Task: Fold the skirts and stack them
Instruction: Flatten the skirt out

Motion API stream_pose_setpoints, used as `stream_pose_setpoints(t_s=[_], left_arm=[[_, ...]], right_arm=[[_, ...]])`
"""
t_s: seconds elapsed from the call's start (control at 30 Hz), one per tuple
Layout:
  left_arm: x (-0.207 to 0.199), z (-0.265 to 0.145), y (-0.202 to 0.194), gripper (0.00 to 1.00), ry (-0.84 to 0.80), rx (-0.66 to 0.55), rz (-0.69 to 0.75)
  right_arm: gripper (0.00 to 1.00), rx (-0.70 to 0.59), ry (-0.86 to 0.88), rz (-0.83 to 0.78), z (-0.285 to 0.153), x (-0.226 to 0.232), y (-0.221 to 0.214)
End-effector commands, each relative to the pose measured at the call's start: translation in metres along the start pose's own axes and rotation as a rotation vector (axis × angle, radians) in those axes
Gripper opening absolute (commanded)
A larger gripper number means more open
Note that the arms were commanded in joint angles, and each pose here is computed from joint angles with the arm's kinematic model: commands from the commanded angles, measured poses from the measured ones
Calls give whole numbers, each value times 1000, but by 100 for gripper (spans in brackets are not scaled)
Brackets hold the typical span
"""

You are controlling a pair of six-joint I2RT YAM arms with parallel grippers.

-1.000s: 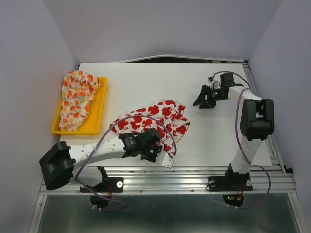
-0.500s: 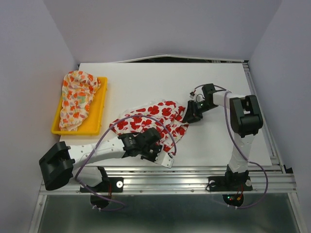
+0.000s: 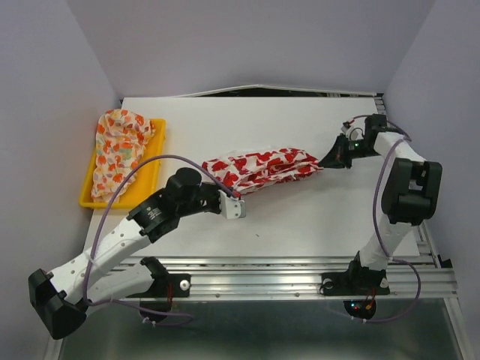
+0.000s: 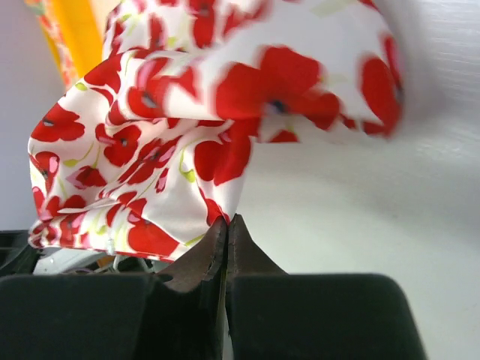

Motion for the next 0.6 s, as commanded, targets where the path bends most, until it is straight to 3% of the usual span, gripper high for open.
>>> stream_pose_setpoints(t_s=[0.0, 0.03, 0.23, 0.4, 0.57], left_arm=[[9, -17, 8, 0, 30, -26, 95], [3, -15, 3, 0, -14, -16, 145], [-40, -11, -16, 0, -213, -28, 108], [-2, -10, 2, 0, 53, -101, -8], [77, 16, 5, 0, 299, -12, -142]], right_arm=[[1, -170, -59, -131, -48, 16, 34], [1, -164, -66, -137, -48, 15, 29], [1, -74, -73, -119, -39, 4, -2], [1, -190, -123, -192, -64, 25, 25], [1, -347, -120, -196, -78, 37, 101]])
Point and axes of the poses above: each gripper's point midway between its finger pads, its own z axis out along the fingers, its own x axis along the line the jaws close on, y = z × x, the point moved 5 cm from there along -z, back along the fingers, and after that the axes turned 12 degrees about -z, right-handed, at the moved point
